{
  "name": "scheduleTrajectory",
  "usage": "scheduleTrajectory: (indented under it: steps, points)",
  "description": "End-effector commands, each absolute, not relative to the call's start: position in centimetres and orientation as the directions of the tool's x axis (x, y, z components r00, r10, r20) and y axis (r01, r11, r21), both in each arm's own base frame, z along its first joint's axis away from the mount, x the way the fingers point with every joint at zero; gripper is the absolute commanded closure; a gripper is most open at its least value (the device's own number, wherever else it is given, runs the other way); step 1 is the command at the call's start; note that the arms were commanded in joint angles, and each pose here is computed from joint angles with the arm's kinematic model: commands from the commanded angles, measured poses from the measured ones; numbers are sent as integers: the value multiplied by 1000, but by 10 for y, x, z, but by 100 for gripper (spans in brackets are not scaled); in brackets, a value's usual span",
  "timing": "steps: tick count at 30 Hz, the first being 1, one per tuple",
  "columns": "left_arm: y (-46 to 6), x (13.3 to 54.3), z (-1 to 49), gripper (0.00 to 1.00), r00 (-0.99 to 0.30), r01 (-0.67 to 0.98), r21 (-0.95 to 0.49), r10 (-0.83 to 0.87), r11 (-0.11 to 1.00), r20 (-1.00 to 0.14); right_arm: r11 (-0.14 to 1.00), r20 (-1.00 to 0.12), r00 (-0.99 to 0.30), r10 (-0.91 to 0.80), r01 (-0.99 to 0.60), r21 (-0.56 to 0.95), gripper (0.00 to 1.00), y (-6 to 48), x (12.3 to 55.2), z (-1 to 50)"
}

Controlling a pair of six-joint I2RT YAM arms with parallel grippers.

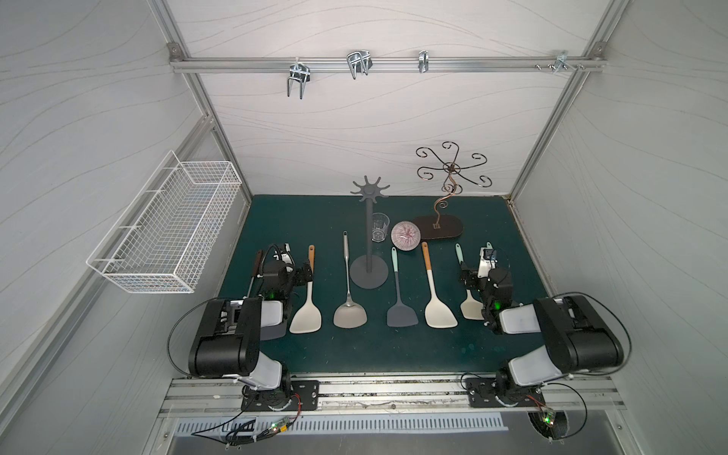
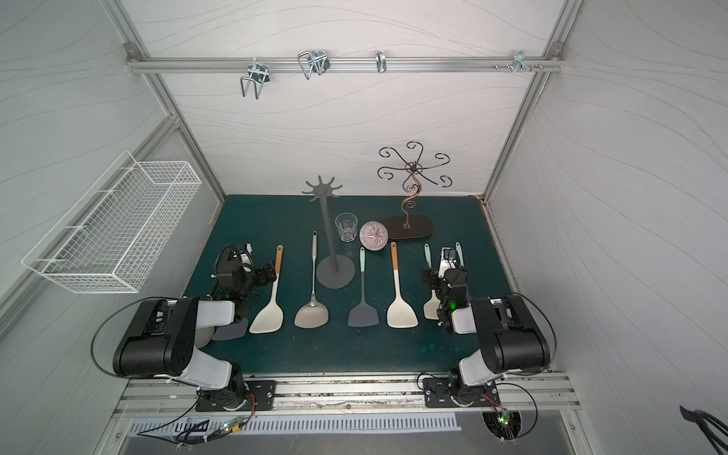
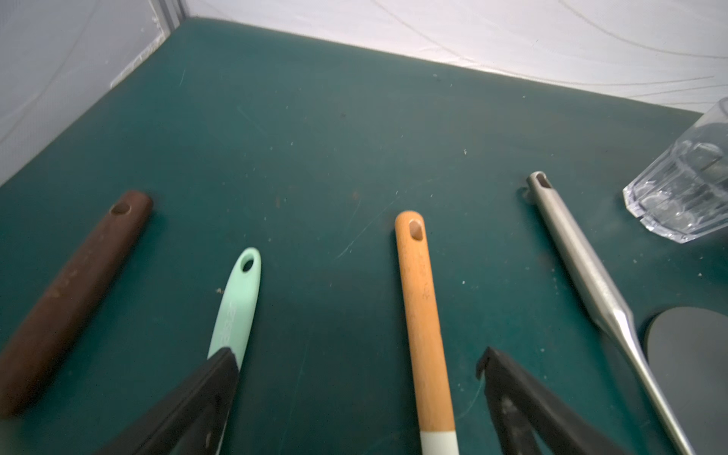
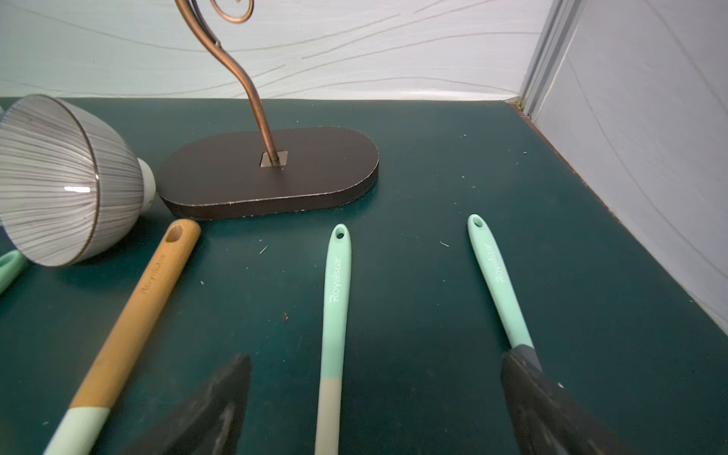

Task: Take the spatula off the kitchen utensil rack
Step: Reset both arms

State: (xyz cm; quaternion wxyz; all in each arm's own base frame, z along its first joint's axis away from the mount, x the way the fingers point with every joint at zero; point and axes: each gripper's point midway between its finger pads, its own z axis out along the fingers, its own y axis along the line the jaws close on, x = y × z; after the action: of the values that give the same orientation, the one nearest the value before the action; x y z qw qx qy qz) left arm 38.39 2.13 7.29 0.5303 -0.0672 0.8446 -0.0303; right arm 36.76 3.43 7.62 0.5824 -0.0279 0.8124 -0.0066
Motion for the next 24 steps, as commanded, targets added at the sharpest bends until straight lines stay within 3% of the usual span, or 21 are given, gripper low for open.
scheduleTrajectory:
  steps: [1, 7, 24]
  points:
    - [19, 401, 91, 0, -354, -38, -104, -110, 994, -929, 994, -973, -214, -82, -84, -65, 1, 44, 377, 98]
    - [20, 401, 89, 0, -371, -44, -101, -110, 994, -922, 989, -914, -399, -69, -150, -9, 1, 49, 402, 80]
    - [19, 401, 90, 0, -372, -52, -88, -101, 995, -923, 989, -916, -399, -47, -148, 14, 1, 46, 403, 81]
